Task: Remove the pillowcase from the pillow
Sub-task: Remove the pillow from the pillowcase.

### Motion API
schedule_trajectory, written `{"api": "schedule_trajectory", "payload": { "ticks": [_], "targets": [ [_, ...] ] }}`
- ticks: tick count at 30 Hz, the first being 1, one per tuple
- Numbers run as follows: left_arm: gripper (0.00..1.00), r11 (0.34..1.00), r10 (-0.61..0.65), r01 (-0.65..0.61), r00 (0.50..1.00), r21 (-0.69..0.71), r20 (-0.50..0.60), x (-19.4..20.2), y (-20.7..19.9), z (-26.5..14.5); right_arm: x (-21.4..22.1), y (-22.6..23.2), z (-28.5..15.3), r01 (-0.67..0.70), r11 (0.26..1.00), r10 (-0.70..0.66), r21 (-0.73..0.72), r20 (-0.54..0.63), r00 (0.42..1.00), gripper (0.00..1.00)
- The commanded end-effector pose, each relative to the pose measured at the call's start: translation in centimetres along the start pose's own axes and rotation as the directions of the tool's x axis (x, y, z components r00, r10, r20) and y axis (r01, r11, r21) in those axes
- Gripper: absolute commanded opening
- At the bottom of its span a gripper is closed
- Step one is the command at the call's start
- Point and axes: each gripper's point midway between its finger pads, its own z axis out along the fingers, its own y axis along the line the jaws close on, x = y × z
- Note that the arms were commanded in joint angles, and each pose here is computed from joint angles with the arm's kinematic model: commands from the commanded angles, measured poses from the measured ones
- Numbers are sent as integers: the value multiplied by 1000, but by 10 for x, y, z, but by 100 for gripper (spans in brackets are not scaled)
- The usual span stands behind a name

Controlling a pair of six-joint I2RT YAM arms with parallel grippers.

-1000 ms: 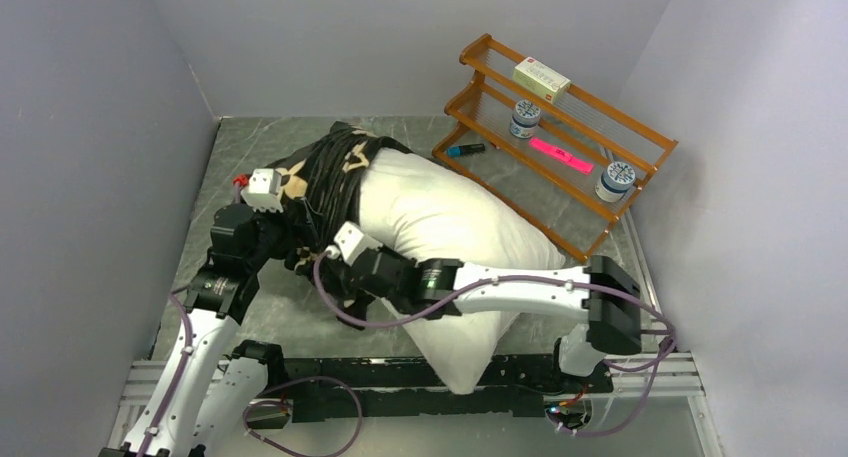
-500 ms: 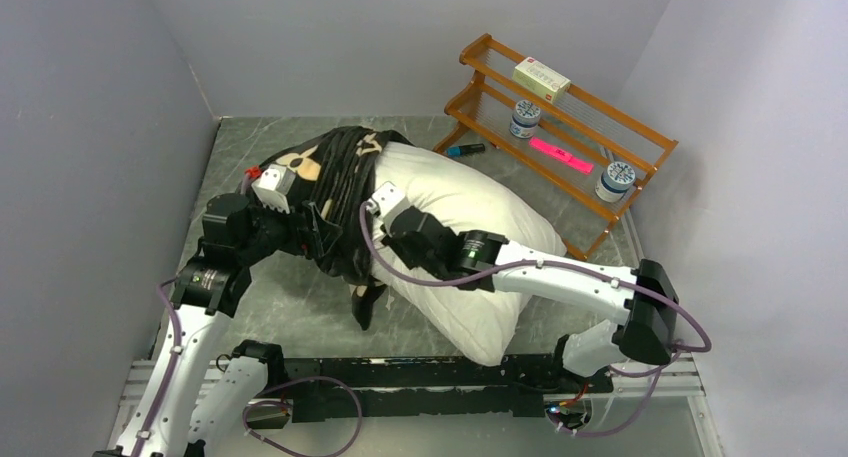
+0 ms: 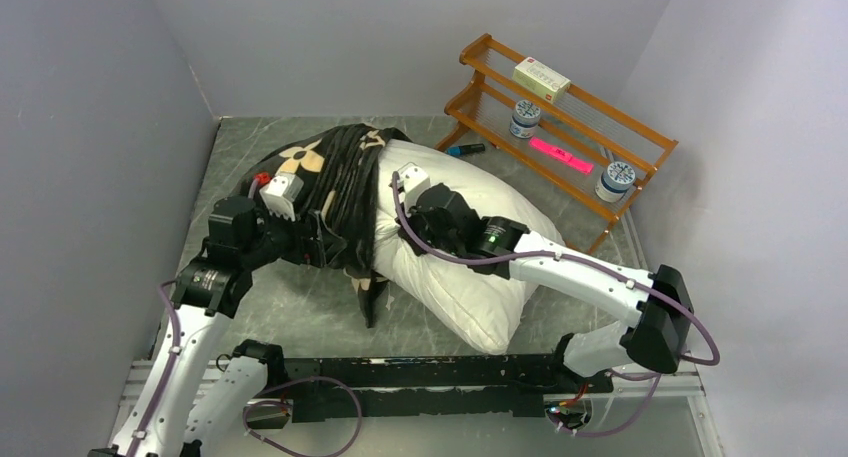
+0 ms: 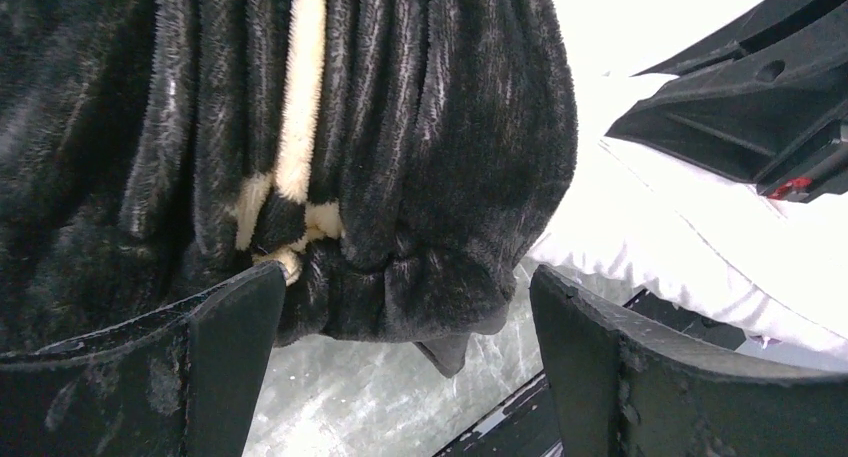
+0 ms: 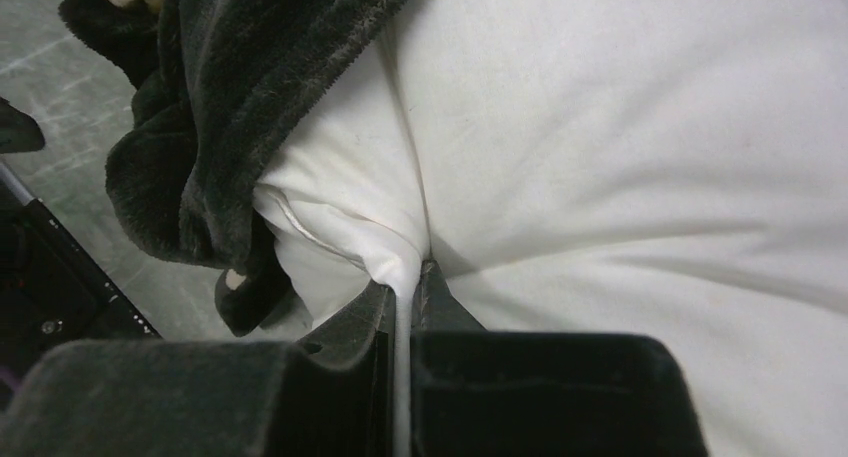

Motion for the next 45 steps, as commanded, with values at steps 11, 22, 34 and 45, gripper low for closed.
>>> {"api": "schedule_trajectory", "payload": {
  "ticks": [11,22,34,45],
  "targets": [
    [97,999,13,-19,991,-47,-132,42,-34,50,-28,-21,-10,-115,993,116,-13,113,987,0],
    [72,927,58,-97,992,-363,-115,43,-2,61,-22,-30,-28,-135,991,137,-20,122,983,0],
    [5,827,181,-158,984,-539,-11,-20,20,47,-5,-45,-49,-134,991,133,1,116,984,0],
    [5,747,168,-53,980,-663,111,-87,91,29,-4,-66,-79,-100,991,88,85,141,986,0]
  ]
}}
